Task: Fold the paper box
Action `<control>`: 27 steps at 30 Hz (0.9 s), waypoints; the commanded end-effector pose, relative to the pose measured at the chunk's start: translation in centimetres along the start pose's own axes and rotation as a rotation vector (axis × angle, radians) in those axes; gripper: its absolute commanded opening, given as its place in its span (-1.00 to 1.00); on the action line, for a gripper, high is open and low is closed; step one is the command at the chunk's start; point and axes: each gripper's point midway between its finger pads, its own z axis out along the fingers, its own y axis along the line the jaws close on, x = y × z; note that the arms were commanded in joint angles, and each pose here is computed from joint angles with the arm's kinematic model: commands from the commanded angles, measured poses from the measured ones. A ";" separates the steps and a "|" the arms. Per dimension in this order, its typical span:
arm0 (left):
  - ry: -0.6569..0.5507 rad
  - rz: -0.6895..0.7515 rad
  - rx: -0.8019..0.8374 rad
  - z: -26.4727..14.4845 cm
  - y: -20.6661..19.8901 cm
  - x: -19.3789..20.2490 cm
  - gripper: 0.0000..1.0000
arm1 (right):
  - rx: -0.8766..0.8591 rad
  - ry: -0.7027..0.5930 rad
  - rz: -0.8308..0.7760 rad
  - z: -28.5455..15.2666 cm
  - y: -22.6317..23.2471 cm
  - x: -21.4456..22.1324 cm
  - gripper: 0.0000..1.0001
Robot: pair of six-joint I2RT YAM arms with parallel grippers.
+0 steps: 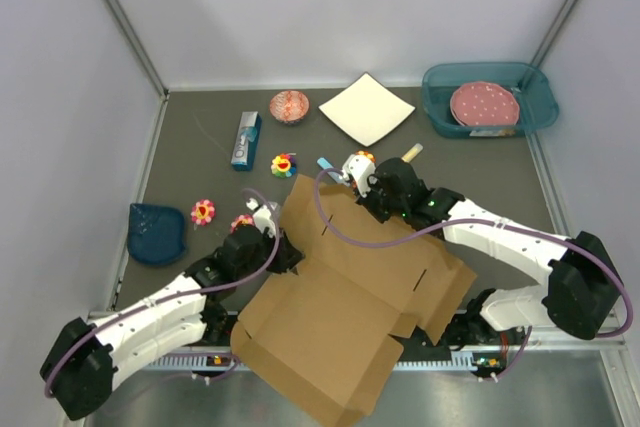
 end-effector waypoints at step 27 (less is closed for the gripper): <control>-0.256 0.296 0.058 -3.5 -10.5 -6.6 0.23 | -0.017 -0.023 -0.020 -0.1 1.1 -1.2 -1.00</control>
